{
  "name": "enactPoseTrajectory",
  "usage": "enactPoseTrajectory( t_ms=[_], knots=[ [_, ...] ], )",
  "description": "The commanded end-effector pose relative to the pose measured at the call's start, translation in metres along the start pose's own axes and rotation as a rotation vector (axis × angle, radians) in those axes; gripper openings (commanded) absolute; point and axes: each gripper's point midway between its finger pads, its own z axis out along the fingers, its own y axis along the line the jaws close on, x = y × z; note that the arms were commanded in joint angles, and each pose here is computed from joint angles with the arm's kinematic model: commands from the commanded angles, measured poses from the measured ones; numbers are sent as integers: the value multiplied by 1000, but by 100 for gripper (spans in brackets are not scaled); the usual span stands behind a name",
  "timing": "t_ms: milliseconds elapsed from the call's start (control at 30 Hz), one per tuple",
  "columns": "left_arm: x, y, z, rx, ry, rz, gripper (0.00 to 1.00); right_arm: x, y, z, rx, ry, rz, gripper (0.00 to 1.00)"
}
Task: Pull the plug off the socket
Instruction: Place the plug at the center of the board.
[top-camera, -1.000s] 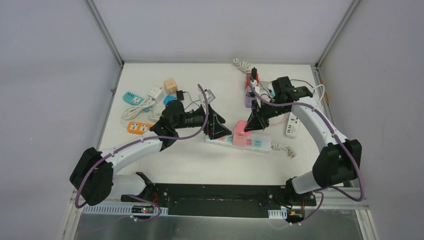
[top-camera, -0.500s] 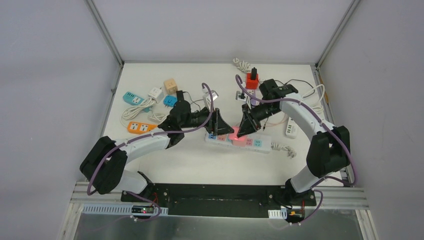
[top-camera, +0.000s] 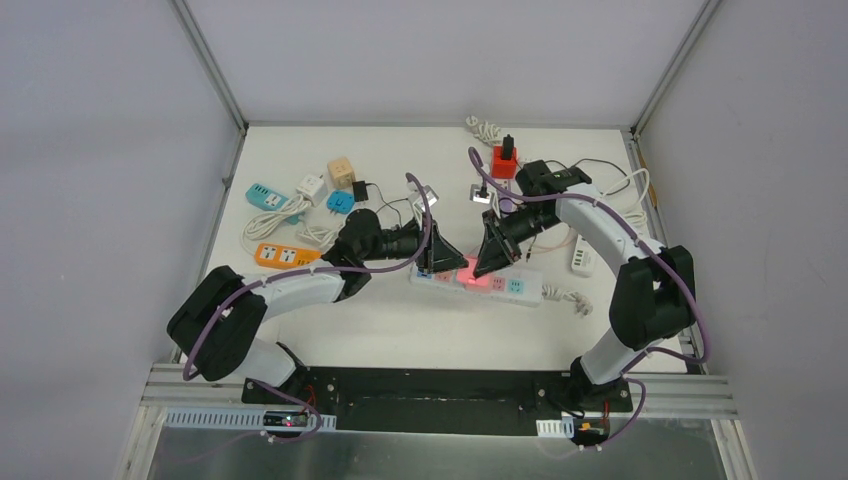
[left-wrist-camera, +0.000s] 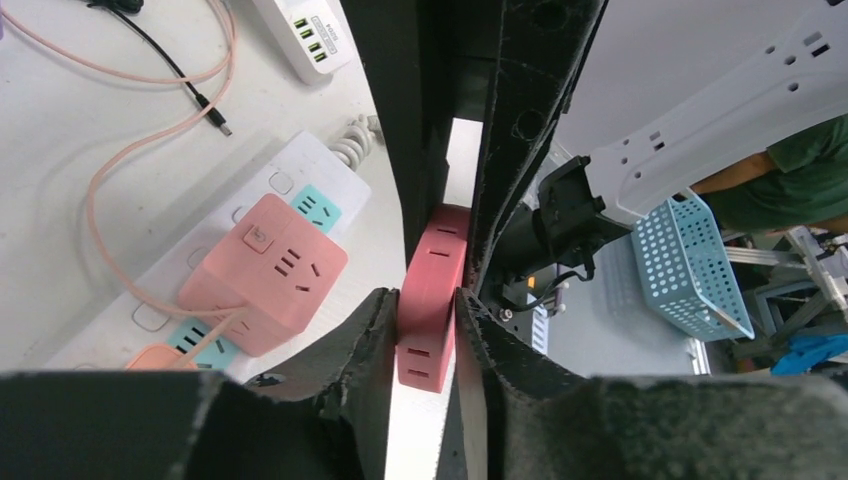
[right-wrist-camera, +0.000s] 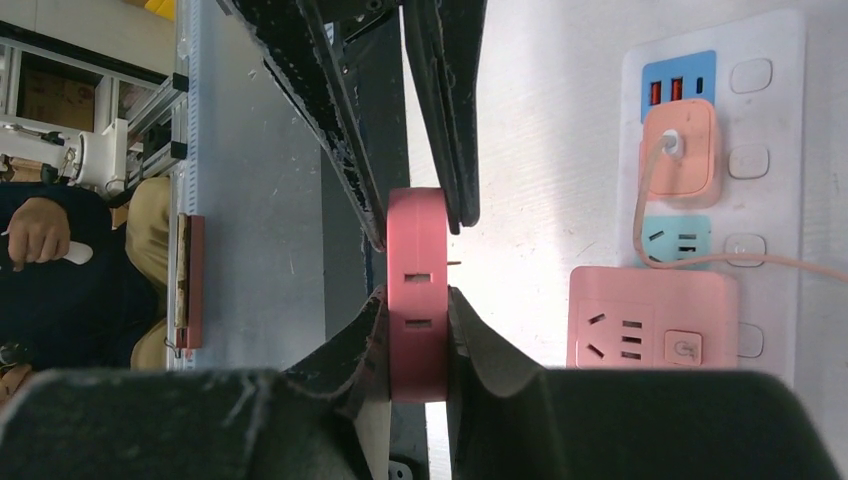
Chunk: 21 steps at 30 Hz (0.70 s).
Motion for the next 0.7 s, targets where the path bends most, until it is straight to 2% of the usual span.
enactPoseTrajectory(
  t_ms=[0,100,167,233,300,400,433,600,667],
  knots=[
    [-2,-23,5,116,-5,76,24,-19,3,-2,-13,-39,-77,0],
    [2,-23,5,125,-1,74,15,-18,2,-1,-13,-37,-74,0],
    [3,-24,5,139,3,72,2,-18,1,-1,-13,-35,-72,0],
    [0,-27,6,154,-10,68,0,-17,-1,-1,-11,-32,-67,3],
    [-3,-28,6,157,-22,53,0,-16,-2,0,-8,-29,-62,21],
    [-4,-28,7,153,-27,36,0,-13,-3,-1,6,-18,-70,57],
    [-4,-28,6,151,-31,36,0,-12,-3,-1,10,-14,-74,65],
    [-1,-25,2,137,-53,40,0,-9,-5,-6,61,11,-93,97],
    [-2,-22,-2,121,-61,42,0,-9,-7,-11,91,21,-105,100]
  ],
)
